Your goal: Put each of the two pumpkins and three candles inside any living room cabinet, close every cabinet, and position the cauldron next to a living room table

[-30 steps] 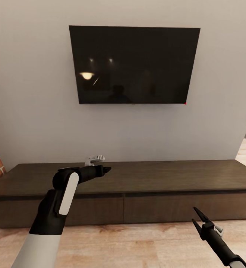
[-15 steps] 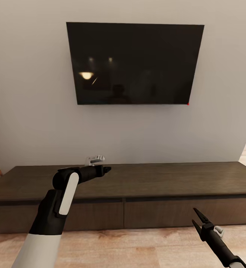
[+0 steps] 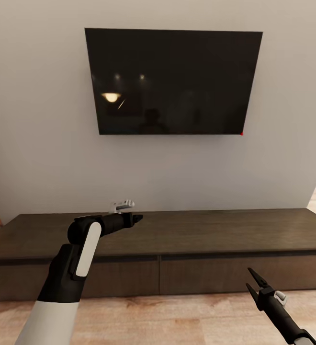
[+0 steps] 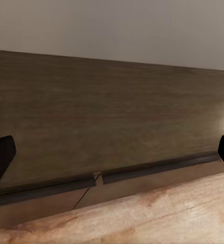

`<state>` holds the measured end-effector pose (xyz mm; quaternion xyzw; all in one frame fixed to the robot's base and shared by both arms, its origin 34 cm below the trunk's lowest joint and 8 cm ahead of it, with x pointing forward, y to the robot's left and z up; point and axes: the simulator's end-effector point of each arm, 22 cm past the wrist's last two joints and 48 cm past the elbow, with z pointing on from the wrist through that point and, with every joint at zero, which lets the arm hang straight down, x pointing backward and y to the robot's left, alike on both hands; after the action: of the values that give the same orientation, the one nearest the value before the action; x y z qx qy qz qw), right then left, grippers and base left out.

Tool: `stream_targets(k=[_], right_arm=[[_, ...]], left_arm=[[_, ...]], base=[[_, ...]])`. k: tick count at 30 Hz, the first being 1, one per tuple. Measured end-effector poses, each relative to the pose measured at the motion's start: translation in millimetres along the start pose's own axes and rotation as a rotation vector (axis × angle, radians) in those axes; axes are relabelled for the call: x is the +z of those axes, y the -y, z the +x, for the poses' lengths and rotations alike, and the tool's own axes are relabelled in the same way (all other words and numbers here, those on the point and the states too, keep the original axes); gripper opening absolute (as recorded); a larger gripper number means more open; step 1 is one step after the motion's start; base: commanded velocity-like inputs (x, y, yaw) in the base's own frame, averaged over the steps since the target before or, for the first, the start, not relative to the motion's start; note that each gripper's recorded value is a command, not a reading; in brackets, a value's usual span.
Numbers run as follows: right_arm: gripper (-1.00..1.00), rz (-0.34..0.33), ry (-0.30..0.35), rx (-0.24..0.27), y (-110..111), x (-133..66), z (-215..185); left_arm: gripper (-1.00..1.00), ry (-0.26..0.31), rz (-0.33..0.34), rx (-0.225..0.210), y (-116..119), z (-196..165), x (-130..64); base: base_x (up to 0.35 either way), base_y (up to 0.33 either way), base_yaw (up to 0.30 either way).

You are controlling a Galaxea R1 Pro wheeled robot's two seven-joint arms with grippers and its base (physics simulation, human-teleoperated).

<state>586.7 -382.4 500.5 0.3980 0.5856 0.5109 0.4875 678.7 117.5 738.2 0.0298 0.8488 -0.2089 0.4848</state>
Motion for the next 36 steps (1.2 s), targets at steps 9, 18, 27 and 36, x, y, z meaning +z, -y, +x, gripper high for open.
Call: stream_targets(k=[9, 18, 27, 36], right_arm=[[1.00, 0.048, 0.002, 0.000, 11, 0.8, 3], [1.00, 0.074, 0.002, 0.002, 17, -0.4, 1], [1.00, 0.136, 0.005, 0.007, 30, -2.7, -2], [1.00, 0.178, 0.003, 0.011, 39, -3.8, -1]], left_arm=[[1.00, -0.001, -0.003, 0.002, 0, 0, 0.2], [1.00, -0.007, 0.006, 0.021, 7, 3, 1.7], [1.00, -0.008, 0.008, 0.024, 8, 3, 1.9], [1.00, -0.009, 0.009, 0.024, 9, 3, 1.9]], base=[[0.108, 0.000, 0.000], [0.012, -0.015, 0.000], [0.001, -0.029, 0.000], [0.004, -0.002, 0.000]])
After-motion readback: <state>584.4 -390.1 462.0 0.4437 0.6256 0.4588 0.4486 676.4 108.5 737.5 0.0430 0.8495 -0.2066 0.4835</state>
